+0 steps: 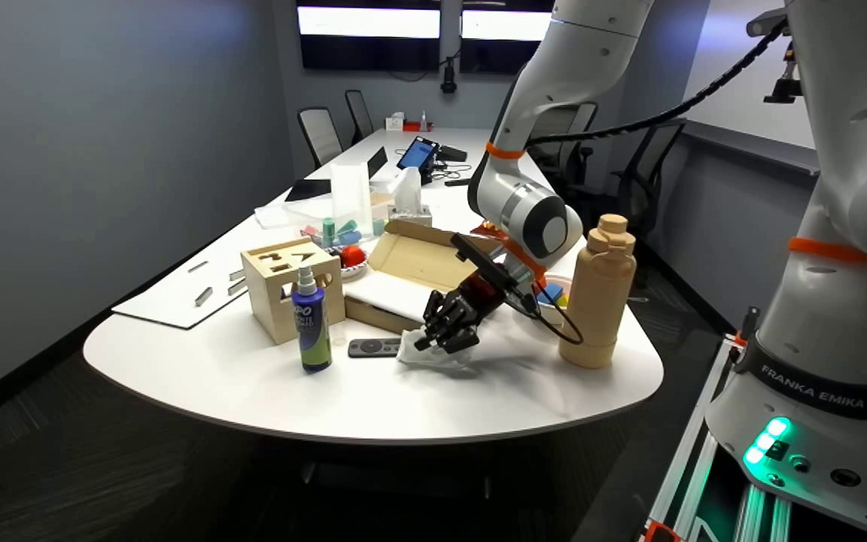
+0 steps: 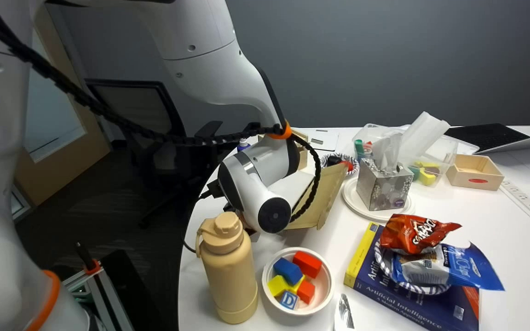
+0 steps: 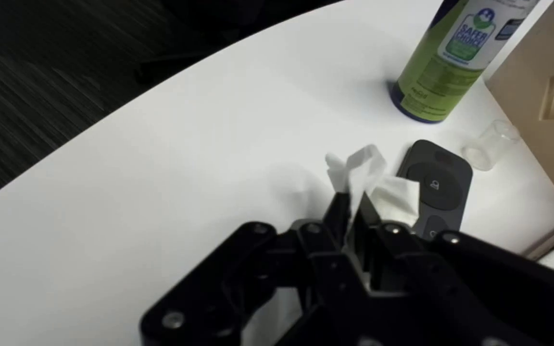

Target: Fold the paper towel

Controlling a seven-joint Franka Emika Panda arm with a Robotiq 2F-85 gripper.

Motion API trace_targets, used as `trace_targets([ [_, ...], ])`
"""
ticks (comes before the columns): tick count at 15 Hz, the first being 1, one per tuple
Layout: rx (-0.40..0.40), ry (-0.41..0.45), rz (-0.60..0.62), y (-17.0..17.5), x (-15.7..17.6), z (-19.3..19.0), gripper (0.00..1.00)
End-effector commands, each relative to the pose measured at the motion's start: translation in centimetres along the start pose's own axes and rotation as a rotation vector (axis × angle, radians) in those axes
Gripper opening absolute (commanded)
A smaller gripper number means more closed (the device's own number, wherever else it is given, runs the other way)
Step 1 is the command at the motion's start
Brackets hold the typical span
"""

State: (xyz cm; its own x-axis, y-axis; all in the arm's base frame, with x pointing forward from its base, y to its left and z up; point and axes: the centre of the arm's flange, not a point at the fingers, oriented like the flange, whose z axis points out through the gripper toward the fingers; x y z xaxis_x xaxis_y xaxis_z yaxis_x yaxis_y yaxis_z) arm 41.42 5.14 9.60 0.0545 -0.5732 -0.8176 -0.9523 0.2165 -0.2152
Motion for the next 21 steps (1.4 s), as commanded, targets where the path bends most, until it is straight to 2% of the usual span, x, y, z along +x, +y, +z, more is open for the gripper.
trace_targets([
  [1, 0.036, 0.051, 0.029, 0.3, -1.3, -0.8, 0.02],
  [2, 0.041, 0.062, 0.034, 0.2, -1.3, -0.9, 0.02],
  [4, 0.05, 0.09, 0.044, 0.1, -1.3, -1.0, 0.32],
  [8, 0.064, 0.131, 0.052, 0.0, -1.4, -1.2, 0.62],
  [9, 0.066, 0.14, 0.053, 0.0, -1.4, -1.2, 0.65],
  [12, 0.071, 0.158, 0.047, -0.1, -1.7, -1.3, 0.66],
  [14, 0.075, 0.167, 0.04, -0.2, -2.0, -1.3, 0.58],
  [17, 0.086, 0.183, 0.028, -0.4, -2.5, -1.5, 0.56],
  [21, 0.079, 0.261, -0.051, -1.3, -4.5, -2.2, 0.59],
])
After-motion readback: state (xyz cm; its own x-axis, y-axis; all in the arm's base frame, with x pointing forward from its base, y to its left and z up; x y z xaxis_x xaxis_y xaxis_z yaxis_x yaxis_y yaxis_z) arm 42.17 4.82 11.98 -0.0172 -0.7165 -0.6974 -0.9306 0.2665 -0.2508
